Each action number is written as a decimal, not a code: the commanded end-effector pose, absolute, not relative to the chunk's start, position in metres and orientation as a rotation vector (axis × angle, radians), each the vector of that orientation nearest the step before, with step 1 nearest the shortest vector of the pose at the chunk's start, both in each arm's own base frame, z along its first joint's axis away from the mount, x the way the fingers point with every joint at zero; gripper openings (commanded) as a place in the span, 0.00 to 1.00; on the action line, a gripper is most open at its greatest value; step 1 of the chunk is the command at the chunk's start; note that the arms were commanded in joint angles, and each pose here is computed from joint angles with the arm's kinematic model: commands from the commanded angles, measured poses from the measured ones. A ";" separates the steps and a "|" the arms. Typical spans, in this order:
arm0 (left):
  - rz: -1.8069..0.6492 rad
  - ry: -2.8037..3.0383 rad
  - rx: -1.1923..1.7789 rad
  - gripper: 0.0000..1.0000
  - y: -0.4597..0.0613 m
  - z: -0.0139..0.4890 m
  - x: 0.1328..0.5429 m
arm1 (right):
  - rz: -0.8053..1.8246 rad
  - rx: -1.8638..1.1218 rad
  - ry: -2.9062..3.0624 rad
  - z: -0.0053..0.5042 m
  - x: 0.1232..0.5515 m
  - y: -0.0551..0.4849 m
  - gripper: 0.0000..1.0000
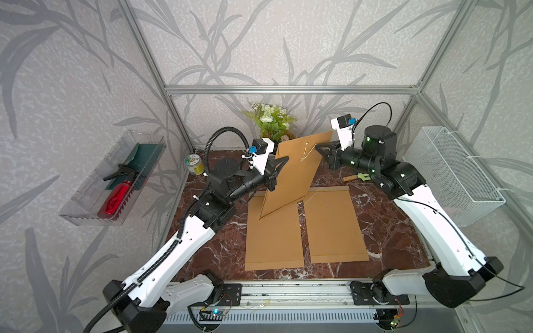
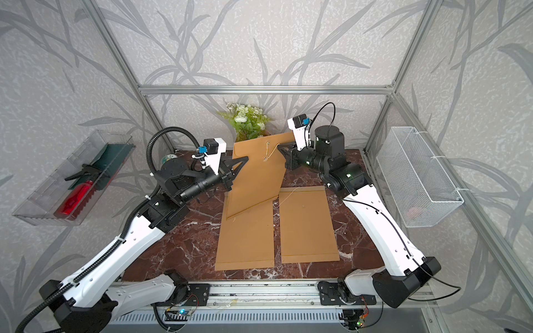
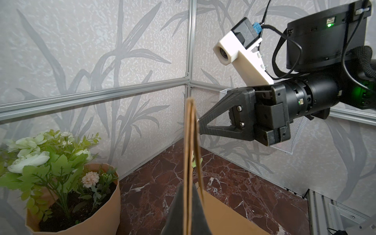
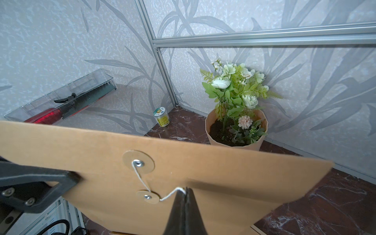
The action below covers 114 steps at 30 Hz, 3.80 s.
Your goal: Open the file bag
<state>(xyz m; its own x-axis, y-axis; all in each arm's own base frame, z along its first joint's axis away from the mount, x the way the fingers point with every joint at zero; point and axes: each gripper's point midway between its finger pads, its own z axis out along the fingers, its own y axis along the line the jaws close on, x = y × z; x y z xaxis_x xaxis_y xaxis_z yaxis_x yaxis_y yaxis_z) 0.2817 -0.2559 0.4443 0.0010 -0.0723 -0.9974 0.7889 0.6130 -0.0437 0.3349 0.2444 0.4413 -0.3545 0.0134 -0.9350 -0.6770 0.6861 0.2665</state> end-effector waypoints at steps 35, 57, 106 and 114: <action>-0.827 1.392 0.598 0.00 -0.268 0.441 0.297 | 0.950 -0.655 1.701 0.477 0.309 0.283 0.00; -0.844 1.316 0.500 0.00 -0.262 0.461 0.304 | 1.018 -0.656 1.756 0.442 0.301 0.306 0.00; -0.790 1.238 0.449 0.00 -0.245 0.492 0.298 | 0.998 -0.588 1.905 0.370 0.306 0.301 0.00; -0.785 1.229 0.447 0.00 -0.242 0.497 0.295 | 0.991 -0.580 1.915 0.365 0.307 0.300 0.00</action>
